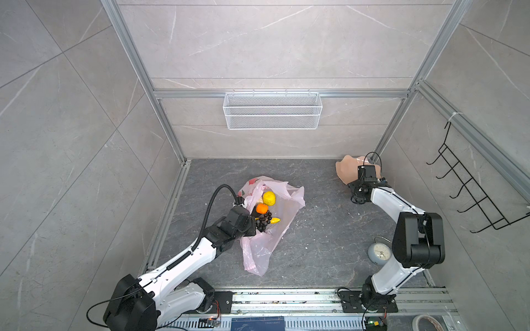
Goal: Take the fake fruits out of the plastic bag
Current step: 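Move the right gripper to the peach bowl and grasp its rim, then drag the peach bowl with the right gripper next to the bag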
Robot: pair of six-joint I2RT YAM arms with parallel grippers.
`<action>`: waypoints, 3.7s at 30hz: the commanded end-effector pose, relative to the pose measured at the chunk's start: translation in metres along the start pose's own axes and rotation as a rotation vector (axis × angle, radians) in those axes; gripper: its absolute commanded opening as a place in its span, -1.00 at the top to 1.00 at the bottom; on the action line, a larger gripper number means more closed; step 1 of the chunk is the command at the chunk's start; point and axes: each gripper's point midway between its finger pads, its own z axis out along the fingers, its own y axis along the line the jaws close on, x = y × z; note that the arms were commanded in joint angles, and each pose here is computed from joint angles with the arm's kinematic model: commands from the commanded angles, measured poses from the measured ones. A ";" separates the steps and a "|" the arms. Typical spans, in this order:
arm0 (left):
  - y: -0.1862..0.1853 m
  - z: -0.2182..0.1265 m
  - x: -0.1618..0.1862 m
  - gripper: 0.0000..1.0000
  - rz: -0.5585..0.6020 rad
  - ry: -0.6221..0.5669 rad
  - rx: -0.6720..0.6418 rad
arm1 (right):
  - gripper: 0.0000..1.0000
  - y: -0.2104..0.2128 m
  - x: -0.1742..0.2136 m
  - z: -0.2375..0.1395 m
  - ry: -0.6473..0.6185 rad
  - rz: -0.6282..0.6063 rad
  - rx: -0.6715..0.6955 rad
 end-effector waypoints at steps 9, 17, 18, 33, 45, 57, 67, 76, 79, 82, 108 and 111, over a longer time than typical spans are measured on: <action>-0.010 -0.005 -0.007 1.00 0.034 -0.040 0.052 | -0.18 0.022 -0.014 0.033 -0.013 0.233 0.074; -0.009 -0.004 -0.007 1.00 0.045 -0.042 0.044 | -0.15 0.014 0.003 0.048 0.055 0.344 0.140; -0.008 -0.004 -0.007 1.00 0.045 -0.041 0.041 | -0.14 0.012 0.004 0.050 0.057 0.349 0.150; -0.004 -0.003 -0.006 1.00 0.040 -0.035 0.015 | 0.30 0.010 0.001 0.077 0.041 0.338 0.188; -0.004 -0.002 -0.011 1.00 0.023 -0.040 0.003 | 0.84 0.007 0.009 0.054 0.080 0.308 0.114; 0.000 -0.001 -0.055 1.00 -0.007 -0.124 -0.134 | 0.87 -0.031 0.104 -0.021 0.382 -0.009 -0.036; -0.006 -0.001 -0.074 1.00 0.016 -0.149 -0.159 | 0.94 -0.113 0.182 -0.087 0.592 -0.241 -0.053; -0.011 0.025 -0.110 1.00 0.031 -0.138 -0.219 | 0.96 -0.169 0.222 -0.118 0.728 -0.333 -0.020; -0.021 0.030 -0.125 1.00 0.042 -0.149 -0.206 | 0.96 -0.172 0.230 -0.124 0.751 -0.380 -0.022; -0.026 0.029 -0.130 1.00 0.041 -0.160 -0.189 | 0.95 -0.176 0.229 -0.129 0.742 -0.421 -0.019; -0.013 -0.014 -0.065 1.00 0.132 -0.185 -0.095 | -0.25 -0.156 0.166 -0.184 0.470 -0.600 -0.111; -0.009 -0.016 -0.055 1.00 0.120 -0.192 -0.092 | -0.24 -0.125 0.161 -0.206 0.424 -0.616 -0.225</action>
